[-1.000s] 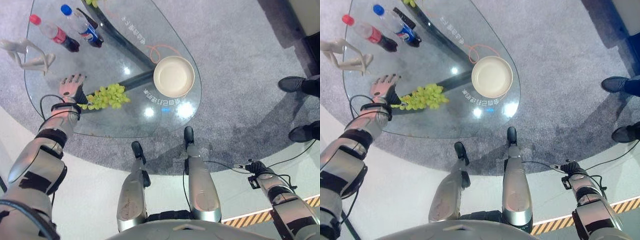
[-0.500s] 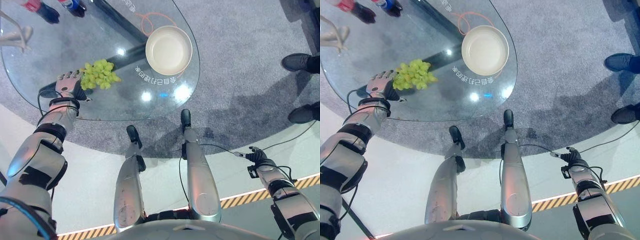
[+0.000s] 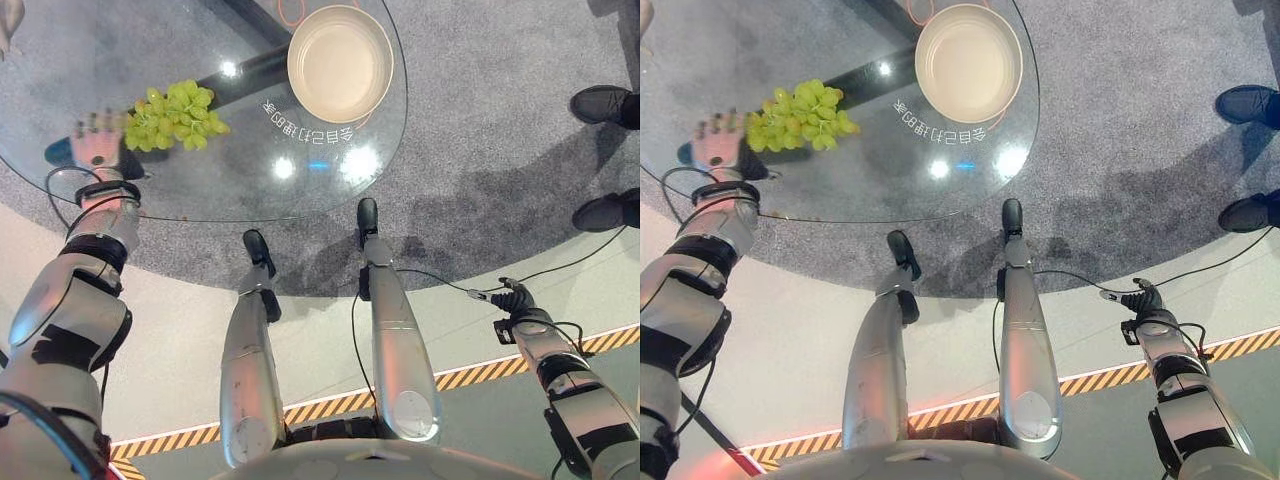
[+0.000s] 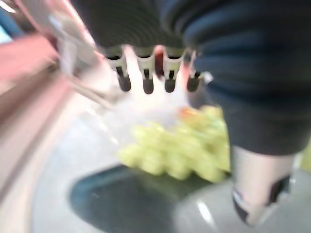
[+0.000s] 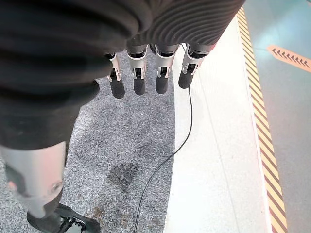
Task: Pick up fruits into the plate
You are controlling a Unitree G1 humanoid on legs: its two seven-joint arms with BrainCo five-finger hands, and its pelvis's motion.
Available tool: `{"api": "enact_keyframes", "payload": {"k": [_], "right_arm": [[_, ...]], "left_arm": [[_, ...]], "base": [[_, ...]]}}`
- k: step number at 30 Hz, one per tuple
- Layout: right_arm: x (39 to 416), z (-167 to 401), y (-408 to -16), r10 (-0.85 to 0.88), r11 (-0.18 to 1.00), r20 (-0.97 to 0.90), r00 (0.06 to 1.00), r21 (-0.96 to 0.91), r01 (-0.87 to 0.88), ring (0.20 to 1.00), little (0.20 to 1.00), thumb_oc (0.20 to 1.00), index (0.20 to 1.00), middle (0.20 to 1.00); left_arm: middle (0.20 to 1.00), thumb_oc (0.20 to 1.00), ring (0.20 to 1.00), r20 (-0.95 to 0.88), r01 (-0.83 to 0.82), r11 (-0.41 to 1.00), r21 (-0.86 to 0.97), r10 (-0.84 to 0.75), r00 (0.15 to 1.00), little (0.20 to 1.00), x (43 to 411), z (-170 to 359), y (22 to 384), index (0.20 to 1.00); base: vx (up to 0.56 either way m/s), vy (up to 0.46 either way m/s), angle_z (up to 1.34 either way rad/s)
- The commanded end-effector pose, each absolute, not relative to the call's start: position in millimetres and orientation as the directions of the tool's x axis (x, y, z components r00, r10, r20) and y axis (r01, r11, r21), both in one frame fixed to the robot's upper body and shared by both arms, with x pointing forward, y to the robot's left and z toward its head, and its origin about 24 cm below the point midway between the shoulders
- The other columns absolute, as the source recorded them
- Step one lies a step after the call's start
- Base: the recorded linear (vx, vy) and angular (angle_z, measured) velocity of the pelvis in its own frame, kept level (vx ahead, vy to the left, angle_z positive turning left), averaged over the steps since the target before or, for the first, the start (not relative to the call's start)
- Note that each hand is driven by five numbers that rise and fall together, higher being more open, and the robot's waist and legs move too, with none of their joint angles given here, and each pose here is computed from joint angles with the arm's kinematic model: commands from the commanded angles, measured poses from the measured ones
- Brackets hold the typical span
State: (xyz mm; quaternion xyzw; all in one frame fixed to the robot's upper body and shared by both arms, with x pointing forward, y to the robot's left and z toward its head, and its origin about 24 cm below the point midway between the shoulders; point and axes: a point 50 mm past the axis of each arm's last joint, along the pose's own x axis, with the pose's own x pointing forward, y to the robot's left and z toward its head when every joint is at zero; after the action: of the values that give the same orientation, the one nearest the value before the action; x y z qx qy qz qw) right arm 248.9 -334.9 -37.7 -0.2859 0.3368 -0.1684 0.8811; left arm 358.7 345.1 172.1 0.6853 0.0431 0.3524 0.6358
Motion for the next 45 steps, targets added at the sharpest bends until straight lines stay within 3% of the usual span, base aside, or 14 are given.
{"api": "enact_keyframes", "payload": {"k": [1, 8, 17, 20, 26, 36, 45], "right_arm": [[218.0, -51.4, -348.2, -0.528, 0.755, -0.522, 0.67, -0.65, 0.088, 1.0, 1.0, 1.0, 1.0, 1.0], [214.0, -63.6, -333.7, -0.495, 0.78, -0.552, 0.671, -0.623, 0.064, 1.0, 1.0, 1.0, 1.0, 1.0], [218.1, -62.3, -329.2, -0.487, 0.778, -0.534, 0.691, -0.624, 0.067, 1.0, 1.0, 1.0, 1.0, 1.0], [218.9, -60.9, -329.7, -0.494, 0.773, -0.525, 0.693, -0.629, 0.074, 1.0, 1.0, 1.0, 1.0, 1.0], [220.5, -54.7, -336.0, -0.515, 0.753, -0.494, 0.701, -0.651, 0.095, 1.0, 1.0, 1.0, 1.0, 1.0], [211.8, -42.1, -364.0, -0.576, 0.702, -0.462, 0.674, -0.703, 0.117, 1.0, 1.0, 1.0, 1.0, 1.0], [221.4, -19.7, -378.9, -0.591, 0.676, -0.396, 0.702, -0.718, 0.165, 1.0, 1.0, 1.0, 1.0, 1.0]], "left_arm": [[1.0, 1.0, 1.0, 0.559, -0.469, -0.328, 0.82, 0.633, 0.535, 1.0, 323.8, 195.0, 394.4, 1.0], [1.0, 1.0, 1.0, 0.658, -0.565, -0.387, 0.729, 0.624, 0.421, 1.0, 323.4, 220.0, 392.7, 1.0], [1.0, 1.0, 1.0, 0.723, -0.596, -0.428, 0.679, 0.532, 0.441, 1.0, 330.0, 237.9, 384.4, 1.0], [1.0, 1.0, 1.0, 0.751, -0.613, -0.44, 0.656, 0.456, 0.477, 1.0, 335.6, 241.6, 375.6, 1.0], [1.0, 1.0, 1.0, 0.704, -0.52, -0.507, 0.687, 0.29, 0.648, 1.0, 348.7, 244.2, 361.5, 1.0], [1.0, 1.0, 1.0, 0.421, -0.283, -0.517, 0.808, 0.17, 0.891, 1.0, 360.7, 212.4, 351.3, 1.0], [1.0, 1.0, 1.0, 0.252, -0.103, -0.407, 0.907, 0.332, 0.909, 1.0, 354.8, 190.6, 365.8, 1.0]], "base": [[0.01, -0.055, 0.06], [0.0, -0.058, 0.03], [0.0, 0.0, 0.0], [0.0, 0.013, 0.0], [0.01, 0.052, -0.01], [0.02, 0.079, -0.02], [0.03, 0.037, -0.02]]}}
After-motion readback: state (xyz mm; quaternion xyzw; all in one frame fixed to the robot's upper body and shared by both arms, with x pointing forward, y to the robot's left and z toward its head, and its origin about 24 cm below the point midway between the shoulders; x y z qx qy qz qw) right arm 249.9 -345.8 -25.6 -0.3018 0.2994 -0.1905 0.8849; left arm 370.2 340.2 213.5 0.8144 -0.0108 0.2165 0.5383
